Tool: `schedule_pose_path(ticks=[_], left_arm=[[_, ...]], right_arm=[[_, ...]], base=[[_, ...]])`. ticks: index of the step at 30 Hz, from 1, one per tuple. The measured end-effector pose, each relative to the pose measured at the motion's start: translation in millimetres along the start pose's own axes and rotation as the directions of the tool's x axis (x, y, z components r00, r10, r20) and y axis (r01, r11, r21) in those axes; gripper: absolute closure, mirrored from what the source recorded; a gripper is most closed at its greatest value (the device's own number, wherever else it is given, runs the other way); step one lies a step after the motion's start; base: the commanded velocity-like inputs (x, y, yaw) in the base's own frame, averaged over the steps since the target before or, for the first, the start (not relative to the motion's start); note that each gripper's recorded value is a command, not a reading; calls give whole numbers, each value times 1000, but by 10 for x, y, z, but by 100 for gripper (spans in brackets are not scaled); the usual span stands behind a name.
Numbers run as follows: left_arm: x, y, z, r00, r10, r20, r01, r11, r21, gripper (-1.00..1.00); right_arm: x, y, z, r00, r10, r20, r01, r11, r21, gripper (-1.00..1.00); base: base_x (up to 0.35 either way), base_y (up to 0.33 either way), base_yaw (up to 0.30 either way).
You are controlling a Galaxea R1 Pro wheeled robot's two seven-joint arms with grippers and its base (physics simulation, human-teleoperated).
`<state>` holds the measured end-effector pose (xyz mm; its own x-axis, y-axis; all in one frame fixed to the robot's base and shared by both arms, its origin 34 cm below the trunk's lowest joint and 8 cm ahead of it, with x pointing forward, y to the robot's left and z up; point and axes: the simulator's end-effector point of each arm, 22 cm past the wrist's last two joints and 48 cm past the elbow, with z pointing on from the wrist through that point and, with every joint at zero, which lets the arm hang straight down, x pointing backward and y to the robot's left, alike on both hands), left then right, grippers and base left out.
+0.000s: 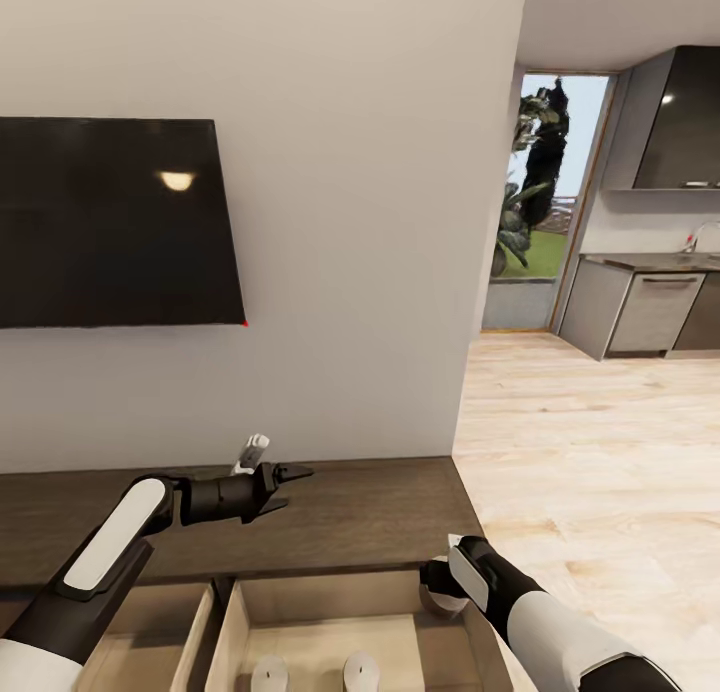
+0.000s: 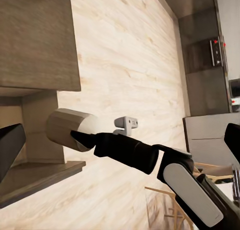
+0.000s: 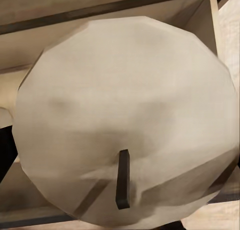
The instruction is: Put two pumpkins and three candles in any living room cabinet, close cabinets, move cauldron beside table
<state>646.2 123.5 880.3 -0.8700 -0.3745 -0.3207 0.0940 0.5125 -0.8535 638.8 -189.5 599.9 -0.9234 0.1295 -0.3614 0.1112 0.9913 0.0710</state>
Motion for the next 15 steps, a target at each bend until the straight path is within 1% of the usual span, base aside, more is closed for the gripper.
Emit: schedule_pose_path(ticks=[5, 7, 9, 10, 11, 13, 15], left_arm=[[33, 68, 30, 1000, 1, 0, -1, 1000, 2, -100], [52, 21, 33, 1000, 15, 0, -15, 1000, 18, -100], [136, -129, 25, 1000, 26, -5, -25, 997, 78, -100], [203, -224, 21, 1000, 25, -12, -24, 992, 123, -100], [272, -345, 7, 999, 26, -20, -22, 984, 176, -100], [325, -401, 1, 999, 27, -24, -21, 977, 211, -100], [345, -386, -13, 999, 28, -25, -22, 975, 222, -100]], right_arm=[[33, -5, 81, 1000, -1, 2, 1, 1000, -2, 100], [49, -8, 113, 1000, -1, 2, 1, 1000, -2, 100], [65, -8, 145, 1000, -1, 2, 1, 1000, -4, 100], [72, -8, 162, 1000, -1, 2, 1, 1000, -4, 100], [77, -7, 177, 1000, -1, 3, 1, 1000, -5, 100], [93, -8, 209, 1000, -1, 3, 1, 1000, -6, 100], [106, -9, 242, 1000, -1, 5, 1, 1000, -7, 100]], base=[[0, 0, 0], [0, 0, 0], [0, 0, 0], [0, 0, 0], [0, 0, 0], [0, 0, 0], [0, 0, 0]])
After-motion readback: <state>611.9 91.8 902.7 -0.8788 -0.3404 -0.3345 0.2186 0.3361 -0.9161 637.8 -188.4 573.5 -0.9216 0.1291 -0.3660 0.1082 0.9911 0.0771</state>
